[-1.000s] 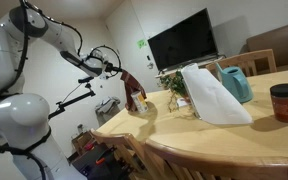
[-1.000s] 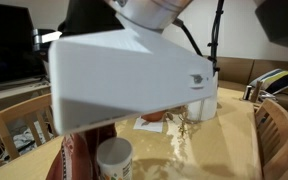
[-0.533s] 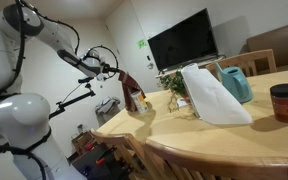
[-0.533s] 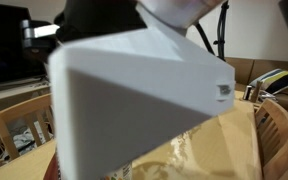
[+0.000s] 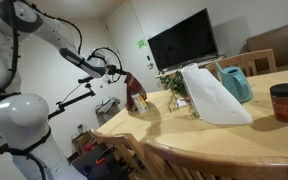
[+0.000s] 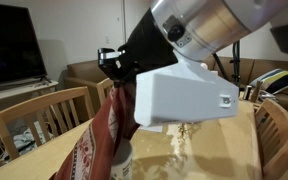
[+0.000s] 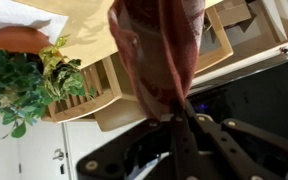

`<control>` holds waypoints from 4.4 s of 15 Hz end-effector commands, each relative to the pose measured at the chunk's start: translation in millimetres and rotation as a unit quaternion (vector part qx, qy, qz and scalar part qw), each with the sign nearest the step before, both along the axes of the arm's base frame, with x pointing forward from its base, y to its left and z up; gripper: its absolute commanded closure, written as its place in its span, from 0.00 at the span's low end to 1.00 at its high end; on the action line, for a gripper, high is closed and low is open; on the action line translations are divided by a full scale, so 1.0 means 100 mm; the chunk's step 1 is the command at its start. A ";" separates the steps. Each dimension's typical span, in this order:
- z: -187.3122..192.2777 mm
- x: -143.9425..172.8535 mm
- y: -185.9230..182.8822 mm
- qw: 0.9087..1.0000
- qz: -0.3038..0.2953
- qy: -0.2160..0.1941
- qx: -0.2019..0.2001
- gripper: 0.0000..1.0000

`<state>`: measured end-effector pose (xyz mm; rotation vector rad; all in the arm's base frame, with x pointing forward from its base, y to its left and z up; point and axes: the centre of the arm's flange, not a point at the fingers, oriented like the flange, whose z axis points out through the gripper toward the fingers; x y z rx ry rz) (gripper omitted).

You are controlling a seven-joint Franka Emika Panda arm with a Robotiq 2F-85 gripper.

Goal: Place the towel over the white container on the left

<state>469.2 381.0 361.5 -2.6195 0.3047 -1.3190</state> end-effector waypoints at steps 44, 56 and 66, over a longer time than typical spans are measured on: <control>-0.28 0.47 -0.03 0.993 -0.010 0.119 -0.017 0.00; -0.45 0.72 -0.22 0.955 0.086 0.154 0.238 0.00; -0.60 0.60 -0.29 0.941 0.063 0.208 0.261 0.00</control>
